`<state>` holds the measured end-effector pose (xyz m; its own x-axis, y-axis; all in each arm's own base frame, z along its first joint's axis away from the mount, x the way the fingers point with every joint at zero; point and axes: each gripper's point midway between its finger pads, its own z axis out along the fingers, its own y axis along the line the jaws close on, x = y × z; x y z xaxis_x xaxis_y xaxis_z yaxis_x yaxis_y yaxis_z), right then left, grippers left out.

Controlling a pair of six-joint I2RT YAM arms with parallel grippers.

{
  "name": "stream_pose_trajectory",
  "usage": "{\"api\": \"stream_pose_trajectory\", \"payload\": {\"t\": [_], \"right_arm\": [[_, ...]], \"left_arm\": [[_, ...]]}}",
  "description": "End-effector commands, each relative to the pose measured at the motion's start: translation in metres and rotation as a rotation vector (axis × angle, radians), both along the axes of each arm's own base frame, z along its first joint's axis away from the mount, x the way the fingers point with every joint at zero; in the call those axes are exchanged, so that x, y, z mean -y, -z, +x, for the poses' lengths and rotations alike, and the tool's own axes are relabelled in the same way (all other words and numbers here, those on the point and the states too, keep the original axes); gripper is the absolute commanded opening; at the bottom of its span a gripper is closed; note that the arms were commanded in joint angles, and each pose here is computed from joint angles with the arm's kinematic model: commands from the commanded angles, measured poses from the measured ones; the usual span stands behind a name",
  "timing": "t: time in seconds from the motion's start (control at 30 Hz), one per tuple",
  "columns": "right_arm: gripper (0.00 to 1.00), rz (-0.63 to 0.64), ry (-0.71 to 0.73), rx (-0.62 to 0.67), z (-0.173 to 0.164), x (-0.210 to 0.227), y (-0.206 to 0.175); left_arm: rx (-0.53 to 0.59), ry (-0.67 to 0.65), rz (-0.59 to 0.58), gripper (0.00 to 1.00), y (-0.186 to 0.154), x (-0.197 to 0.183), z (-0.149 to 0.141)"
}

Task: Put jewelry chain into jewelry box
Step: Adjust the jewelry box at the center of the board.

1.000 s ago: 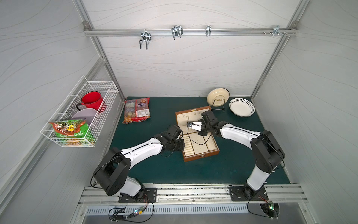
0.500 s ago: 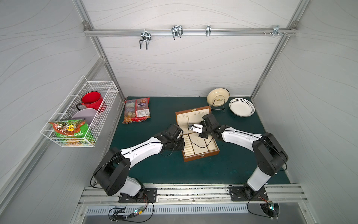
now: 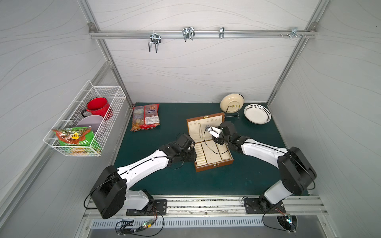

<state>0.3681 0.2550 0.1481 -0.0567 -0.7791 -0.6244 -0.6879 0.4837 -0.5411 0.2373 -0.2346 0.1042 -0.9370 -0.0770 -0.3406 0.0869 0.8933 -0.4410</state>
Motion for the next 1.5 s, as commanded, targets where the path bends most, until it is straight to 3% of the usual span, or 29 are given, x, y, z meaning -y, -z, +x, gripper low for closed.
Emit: {"api": "stream_pose_trajectory", "payload": {"t": [0.0, 0.33, 0.57, 0.8, 1.17, 1.47], "right_arm": [[0.52, 0.162, 0.198, -0.159, -0.025, 0.028, -0.010], [0.64, 0.354, 0.567, -0.566, -0.098, 0.085, 0.032], [0.67, 0.424, 0.758, -0.663, -0.115, 0.109, 0.053], [0.66, 0.552, 0.757, -0.844, -0.134, 0.086, 0.076], [0.56, 0.537, 0.685, -0.858, -0.156, 0.048, 0.072], [0.54, 0.527, 0.636, -0.872, -0.174, 0.017, 0.067]], "left_arm": [[-0.048, -0.069, 0.048, 0.38, 0.014, -0.018, -0.011], [-0.075, -0.070, 0.056, 0.47, 0.019, -0.010, -0.004], [-0.095, -0.061, 0.036, 0.48, 0.020, 0.006, 0.008], [-0.125, -0.085, 0.027, 0.50, 0.025, 0.003, 0.021], [-0.119, -0.117, 0.070, 0.47, 0.023, -0.022, 0.031], [-0.051, -0.115, 0.145, 0.45, 0.002, -0.043, 0.032]]}}
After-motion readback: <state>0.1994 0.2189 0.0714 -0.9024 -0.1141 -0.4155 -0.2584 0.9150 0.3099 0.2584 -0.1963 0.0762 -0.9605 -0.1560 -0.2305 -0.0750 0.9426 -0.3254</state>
